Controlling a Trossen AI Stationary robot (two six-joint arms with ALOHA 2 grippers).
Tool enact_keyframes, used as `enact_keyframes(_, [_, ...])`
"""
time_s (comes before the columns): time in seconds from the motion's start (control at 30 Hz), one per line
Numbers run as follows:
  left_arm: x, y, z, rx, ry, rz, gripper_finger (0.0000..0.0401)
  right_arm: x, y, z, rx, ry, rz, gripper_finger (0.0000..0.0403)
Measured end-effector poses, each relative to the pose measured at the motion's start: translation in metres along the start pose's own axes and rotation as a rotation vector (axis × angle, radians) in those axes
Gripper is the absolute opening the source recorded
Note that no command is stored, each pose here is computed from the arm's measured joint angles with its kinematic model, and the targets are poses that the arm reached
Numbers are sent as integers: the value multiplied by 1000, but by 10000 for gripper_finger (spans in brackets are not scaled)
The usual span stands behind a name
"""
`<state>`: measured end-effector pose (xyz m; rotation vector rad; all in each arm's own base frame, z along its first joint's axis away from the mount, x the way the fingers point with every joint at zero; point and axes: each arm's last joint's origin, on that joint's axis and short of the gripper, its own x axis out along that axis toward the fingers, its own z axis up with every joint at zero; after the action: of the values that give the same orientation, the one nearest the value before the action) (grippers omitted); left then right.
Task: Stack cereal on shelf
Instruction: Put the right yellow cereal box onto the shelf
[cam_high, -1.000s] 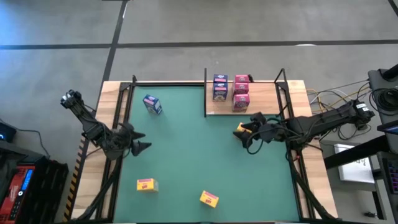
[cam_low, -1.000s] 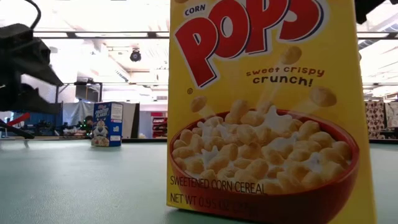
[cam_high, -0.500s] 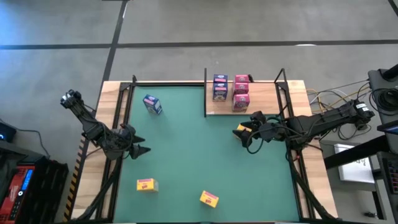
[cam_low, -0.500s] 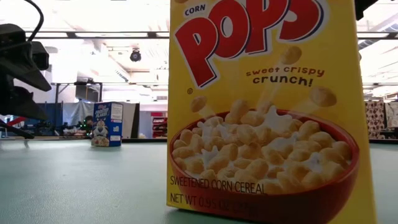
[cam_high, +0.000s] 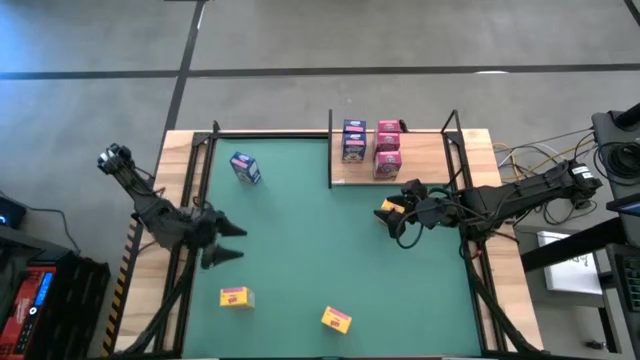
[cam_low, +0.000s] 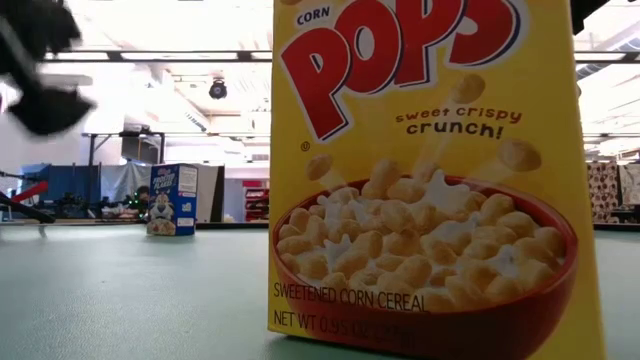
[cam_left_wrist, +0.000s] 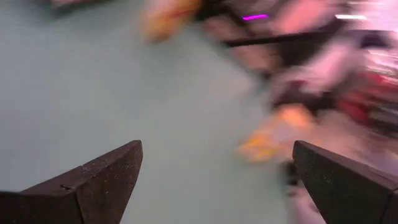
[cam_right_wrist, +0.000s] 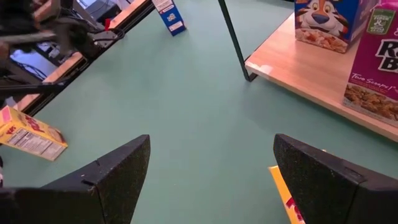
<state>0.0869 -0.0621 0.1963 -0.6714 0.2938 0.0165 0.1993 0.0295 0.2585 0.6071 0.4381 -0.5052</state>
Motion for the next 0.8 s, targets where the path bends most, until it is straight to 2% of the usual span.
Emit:
enact_keyframes(0.2, [-6, -35, 15, 383, -150, -595, 398, 0, 0, 0, -41, 0, 0, 329])
enact_keyframes(0.27, [-8, -36, 13, 448, -181, -730, 398, 0, 0, 0, -44, 0, 0, 329])
enact_keyframes(0.53, [-2, -13, -11, 410, -221, -763, 398, 0, 0, 0, -46, 0, -1, 329])
enact_keyframes(0.7, [-3, -13, -11, 429, -217, -779, 398, 0, 0, 0, -46, 0, 0, 329])
enact_keyframes(0.8, [-4, -12, -13, 479, -204, -833, 398, 0, 0, 0, -51, -2, 3, 329])
